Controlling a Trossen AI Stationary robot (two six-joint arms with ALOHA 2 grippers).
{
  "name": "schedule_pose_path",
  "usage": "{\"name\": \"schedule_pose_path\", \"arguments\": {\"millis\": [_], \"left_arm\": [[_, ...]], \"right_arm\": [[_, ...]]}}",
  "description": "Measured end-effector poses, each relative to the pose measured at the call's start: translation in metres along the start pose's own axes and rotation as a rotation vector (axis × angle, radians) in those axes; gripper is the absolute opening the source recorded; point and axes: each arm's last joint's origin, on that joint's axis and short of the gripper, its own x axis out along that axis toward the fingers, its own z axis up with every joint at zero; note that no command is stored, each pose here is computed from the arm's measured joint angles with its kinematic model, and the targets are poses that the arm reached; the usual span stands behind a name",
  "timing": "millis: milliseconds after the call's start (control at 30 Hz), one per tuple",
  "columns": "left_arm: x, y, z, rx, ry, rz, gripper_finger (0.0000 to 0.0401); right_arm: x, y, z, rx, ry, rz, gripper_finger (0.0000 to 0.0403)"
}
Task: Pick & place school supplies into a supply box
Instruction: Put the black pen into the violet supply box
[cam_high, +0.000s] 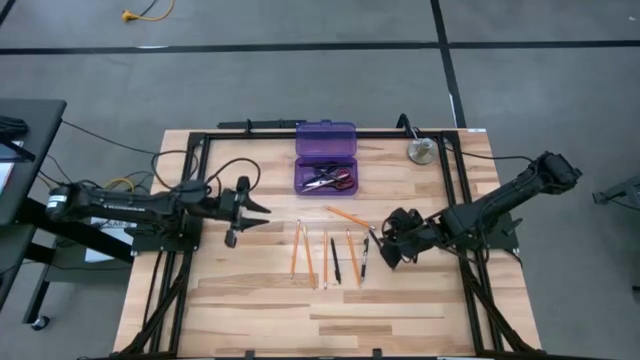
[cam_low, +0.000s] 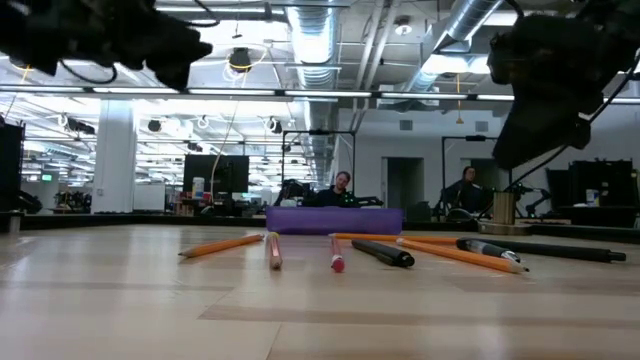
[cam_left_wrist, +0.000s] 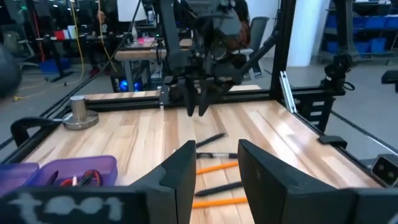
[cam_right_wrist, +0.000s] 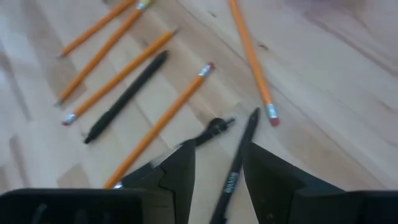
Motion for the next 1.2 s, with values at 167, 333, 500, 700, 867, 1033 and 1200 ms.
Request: {"name": "schedule_pose_path", "arguments": {"millis": [167, 333, 500, 700, 867, 1033, 1200], "left_arm": [[-0.009, -0.003, -0.020, -0.013, -0.032, -0.028, 0.0110], [-0.013, -0.004, -0.032, -0.006, -0.031, -0.031, 0.0110], [-0.015, -0.005, -0.041, -0.008, -0.010, -0.039, 0.0110], [-0.016, -0.007, -0.045, -0.014, 0.003, -0.082, 0.0110], [-0.016, -0.007, -0.045, 0.001, 0.002, -0.089, 0.0110], [-0.016, -0.007, -0.045, 0.025, -0.001, -0.088, 0.0110], [-0.016, -0.007, -0.046, 0.023, 0.002, -0.089, 0.0110]], "right_arm": [[-0.002, 0.004, -0.002, -0.003, -0.010, 0.022, 0.0123], [-0.002, 0.007, -0.002, 0.020, -0.026, 0.042, 0.0121], [-0.005, 0.018, 0.000, 0.001, -0.060, 0.158, 0.0121], [0.002, 0.025, -0.001, 0.020, 0.008, 0.192, 0.0118], [0.022, 0.035, 0.008, 0.020, 0.135, 0.109, 0.0118], [0.037, 0.039, 0.022, 0.025, 0.304, -0.060, 0.0118], [0.045, 0.043, 0.037, 0.021, 0.399, -0.120, 0.0118]]}}
